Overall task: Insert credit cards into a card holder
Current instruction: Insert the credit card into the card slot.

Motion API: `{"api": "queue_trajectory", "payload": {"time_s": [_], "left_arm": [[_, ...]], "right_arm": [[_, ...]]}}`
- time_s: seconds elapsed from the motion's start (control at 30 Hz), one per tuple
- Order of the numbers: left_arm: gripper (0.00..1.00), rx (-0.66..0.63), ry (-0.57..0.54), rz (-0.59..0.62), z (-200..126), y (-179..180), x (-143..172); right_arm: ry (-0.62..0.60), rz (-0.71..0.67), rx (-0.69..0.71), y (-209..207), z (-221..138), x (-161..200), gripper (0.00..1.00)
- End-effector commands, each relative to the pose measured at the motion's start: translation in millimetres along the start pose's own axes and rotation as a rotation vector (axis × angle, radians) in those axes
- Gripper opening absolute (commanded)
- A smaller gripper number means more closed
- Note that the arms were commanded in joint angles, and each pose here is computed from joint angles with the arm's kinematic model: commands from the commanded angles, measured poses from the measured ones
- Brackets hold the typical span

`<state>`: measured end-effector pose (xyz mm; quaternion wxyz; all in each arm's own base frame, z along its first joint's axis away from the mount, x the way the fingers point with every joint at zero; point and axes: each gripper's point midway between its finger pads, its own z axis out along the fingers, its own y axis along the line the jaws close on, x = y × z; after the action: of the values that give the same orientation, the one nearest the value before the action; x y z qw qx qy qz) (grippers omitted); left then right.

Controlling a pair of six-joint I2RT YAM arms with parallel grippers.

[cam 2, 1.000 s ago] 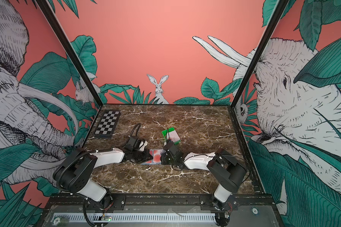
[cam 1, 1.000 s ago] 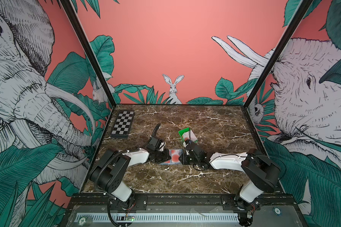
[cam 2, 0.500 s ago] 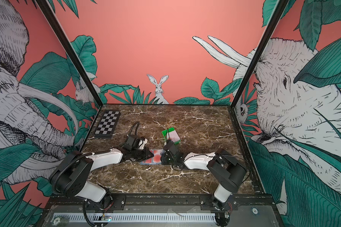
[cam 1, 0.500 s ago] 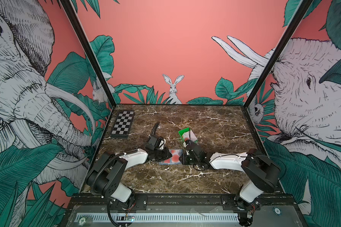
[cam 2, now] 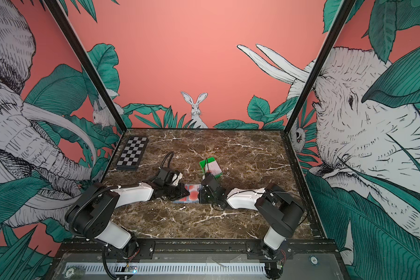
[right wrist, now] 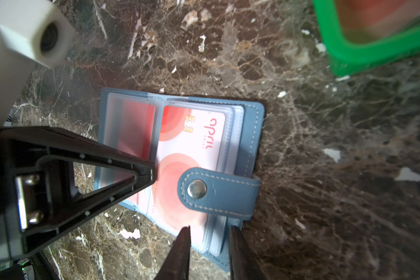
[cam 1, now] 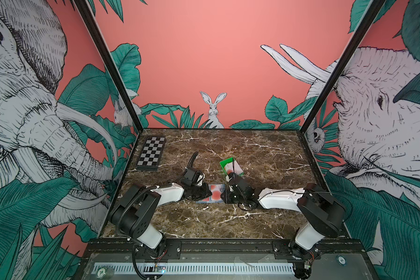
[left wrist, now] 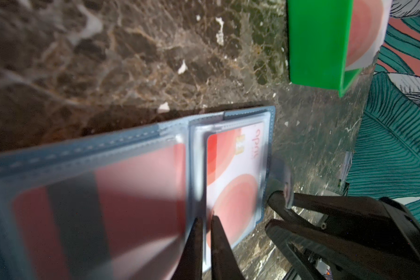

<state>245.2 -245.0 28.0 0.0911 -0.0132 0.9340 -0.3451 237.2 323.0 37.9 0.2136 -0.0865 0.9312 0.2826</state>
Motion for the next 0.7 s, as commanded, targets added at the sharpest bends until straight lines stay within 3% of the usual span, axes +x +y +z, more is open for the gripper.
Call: {"api": "queue_trajectory", "payload": {"time_s": [0.0, 0.67], "left_arm": [[0.09, -0.024, 0.007, 0.011, 2, 2, 0], [0.06, -0.05, 0.021, 0.002, 7, 11, 6]], "right_arm": [[-0.019, -0.012, -0.021, 10, 0, -8, 0.28], [-0.004, 0.001, -0.079, 21, 9, -9, 0.28]]}}
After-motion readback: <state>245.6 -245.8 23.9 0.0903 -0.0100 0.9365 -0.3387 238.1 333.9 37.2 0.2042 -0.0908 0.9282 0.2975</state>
